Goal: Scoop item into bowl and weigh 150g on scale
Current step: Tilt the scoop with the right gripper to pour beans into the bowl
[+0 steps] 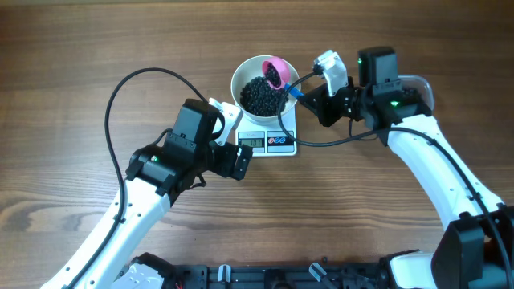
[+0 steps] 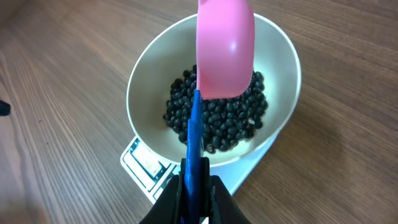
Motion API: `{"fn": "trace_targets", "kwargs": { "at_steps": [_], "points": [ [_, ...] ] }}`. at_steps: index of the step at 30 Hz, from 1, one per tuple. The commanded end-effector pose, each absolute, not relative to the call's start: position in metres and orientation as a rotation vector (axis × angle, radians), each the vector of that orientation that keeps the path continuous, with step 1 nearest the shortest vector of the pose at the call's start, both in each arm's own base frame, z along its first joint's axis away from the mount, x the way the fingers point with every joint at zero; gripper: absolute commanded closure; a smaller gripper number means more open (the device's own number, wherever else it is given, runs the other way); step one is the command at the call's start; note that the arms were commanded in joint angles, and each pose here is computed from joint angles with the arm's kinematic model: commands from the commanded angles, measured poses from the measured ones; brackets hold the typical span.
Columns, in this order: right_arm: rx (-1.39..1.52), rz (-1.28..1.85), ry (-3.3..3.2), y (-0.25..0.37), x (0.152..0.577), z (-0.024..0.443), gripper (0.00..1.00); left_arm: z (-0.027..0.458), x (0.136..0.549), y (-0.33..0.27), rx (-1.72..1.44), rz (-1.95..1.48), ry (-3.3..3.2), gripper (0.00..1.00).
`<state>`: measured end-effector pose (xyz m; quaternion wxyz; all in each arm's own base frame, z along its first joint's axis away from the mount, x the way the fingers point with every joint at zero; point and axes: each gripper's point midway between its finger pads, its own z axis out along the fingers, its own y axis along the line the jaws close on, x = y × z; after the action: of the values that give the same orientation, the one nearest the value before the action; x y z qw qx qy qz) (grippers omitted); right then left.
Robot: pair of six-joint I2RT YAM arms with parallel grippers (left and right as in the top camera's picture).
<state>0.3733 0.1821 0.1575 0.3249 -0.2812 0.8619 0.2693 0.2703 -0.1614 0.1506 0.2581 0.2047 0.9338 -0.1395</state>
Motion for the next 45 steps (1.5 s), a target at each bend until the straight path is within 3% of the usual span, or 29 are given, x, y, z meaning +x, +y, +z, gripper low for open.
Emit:
{"fn": "trace_targets", "kwargs": {
  "at_steps": [1, 11, 45],
  "points": [
    [-0.81, 0.625, 2.209, 0.187, 0.373, 0.166, 0.96, 0.157, 0.274, -0.163, 0.552, -0.374, 2.515, 0.0],
    [-0.896, 0.487, 2.188, 0.189, 0.375, 0.161, 0.96, 0.157, 0.274, -0.163, 0.552, -0.374, 2.515, 0.0],
    [-0.892, 0.497, 2.163, 0.197, 0.378, 0.172, 0.96, 0.157, 0.274, -0.163, 0.552, -0.374, 2.515, 0.0]
  ]
}}
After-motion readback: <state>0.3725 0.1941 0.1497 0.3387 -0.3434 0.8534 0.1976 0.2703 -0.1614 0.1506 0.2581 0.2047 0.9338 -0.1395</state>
